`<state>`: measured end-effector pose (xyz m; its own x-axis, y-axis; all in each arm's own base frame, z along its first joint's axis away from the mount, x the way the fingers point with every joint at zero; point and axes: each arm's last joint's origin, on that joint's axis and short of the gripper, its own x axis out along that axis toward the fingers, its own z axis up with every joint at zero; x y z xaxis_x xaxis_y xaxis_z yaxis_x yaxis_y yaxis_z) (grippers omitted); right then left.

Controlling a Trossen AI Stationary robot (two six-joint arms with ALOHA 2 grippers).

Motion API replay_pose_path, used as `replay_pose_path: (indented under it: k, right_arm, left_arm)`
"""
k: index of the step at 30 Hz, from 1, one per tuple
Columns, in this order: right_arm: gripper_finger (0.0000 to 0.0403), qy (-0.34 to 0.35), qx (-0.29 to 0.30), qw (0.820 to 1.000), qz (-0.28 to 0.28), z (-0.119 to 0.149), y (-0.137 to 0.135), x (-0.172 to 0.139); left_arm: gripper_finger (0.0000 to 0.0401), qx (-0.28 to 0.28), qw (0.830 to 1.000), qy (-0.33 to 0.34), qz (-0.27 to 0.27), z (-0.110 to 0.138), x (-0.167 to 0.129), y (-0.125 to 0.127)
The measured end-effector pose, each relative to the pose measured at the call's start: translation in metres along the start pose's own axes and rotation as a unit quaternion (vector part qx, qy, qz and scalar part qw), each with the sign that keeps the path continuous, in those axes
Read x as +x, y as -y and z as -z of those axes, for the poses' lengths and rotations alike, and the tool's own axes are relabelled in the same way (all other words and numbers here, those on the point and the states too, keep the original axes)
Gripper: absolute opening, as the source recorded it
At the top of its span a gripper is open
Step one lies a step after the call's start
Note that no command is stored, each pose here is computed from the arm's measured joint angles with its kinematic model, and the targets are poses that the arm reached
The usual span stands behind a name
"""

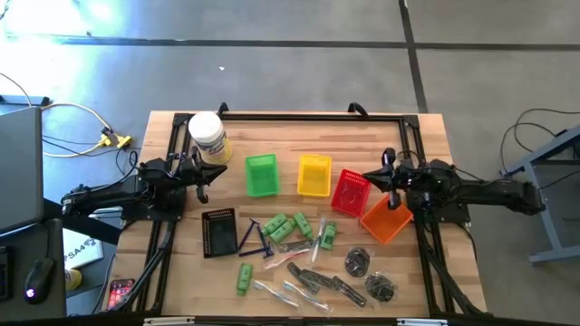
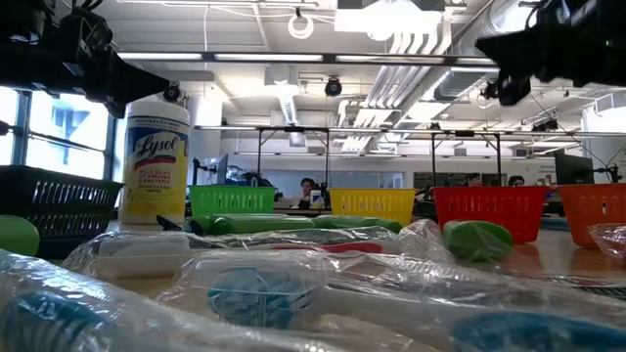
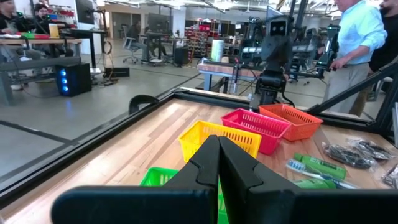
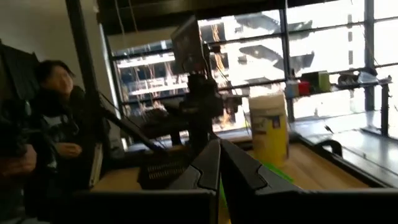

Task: Pick & Place Travel size toiletries
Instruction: Put the green shampoo into the yellow bin

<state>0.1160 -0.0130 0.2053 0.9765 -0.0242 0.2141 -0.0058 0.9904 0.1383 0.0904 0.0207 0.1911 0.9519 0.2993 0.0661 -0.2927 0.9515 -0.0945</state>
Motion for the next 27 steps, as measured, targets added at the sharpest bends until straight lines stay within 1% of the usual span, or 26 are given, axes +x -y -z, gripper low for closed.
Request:
replay_pose_path:
  k: [1,3,5,7,10,13,15,18,22,24,27]
  right_arm:
    - [0.0004,-0.001,0.002,1.000,-0.004,-0.002,-0.001,0.004]
    - [0.0004,-0.027,0.001,1.000,0.010,-0.005,-0.003,0.012]
    - [0.0004,-0.051,0.001,0.998,0.045,-0.014,-0.004,0.024]
    - [0.0004,-0.093,0.000,0.993,0.067,-0.021,-0.006,0.037]
    - [0.0004,-0.144,-0.007,0.988,0.058,-0.029,-0.013,0.062]
    - [0.0004,-0.158,-0.015,0.987,0.039,-0.034,-0.021,0.082]
    - [0.0004,-0.152,-0.037,0.988,0.023,-0.035,-0.026,0.088]
    - [0.0004,-0.148,-0.061,0.987,0.030,-0.035,-0.030,0.087]
    - [0.0004,-0.120,-0.062,0.990,0.039,-0.041,-0.029,0.074]
    - [0.0004,-0.115,-0.057,0.991,0.039,-0.039,-0.028,0.066]
    - [0.0004,-0.106,-0.051,0.992,0.039,-0.032,-0.026,0.055]
  left_arm:
    - [0.0000,0.000,1.000,0.000,0.000,0.000,0.000,0.000]
    - [0.0000,0.001,1.000,0.000,0.000,0.000,0.000,0.000]
    - [0.0000,0.002,1.000,0.000,0.000,0.000,0.000,0.000]
    - [0.0000,0.002,1.000,0.000,0.000,0.000,0.000,0.000]
    - [0.0000,0.002,1.000,0.000,0.000,0.000,0.000,0.000]
    - [0.0000,-0.002,1.000,0.000,0.002,0.000,0.000,0.000]
    - [0.0000,-0.011,1.000,-0.003,0.008,0.000,0.000,0.000]
    - [0.0000,-0.020,1.000,-0.006,0.015,0.001,0.000,0.001]
    - [0.0000,-0.026,0.999,-0.006,0.017,0.001,0.000,0.001]
    - [0.0000,-0.027,0.999,-0.009,0.036,0.001,0.000,0.002]
    - [0.0000,-0.028,0.996,-0.007,0.084,0.000,0.000,0.005]
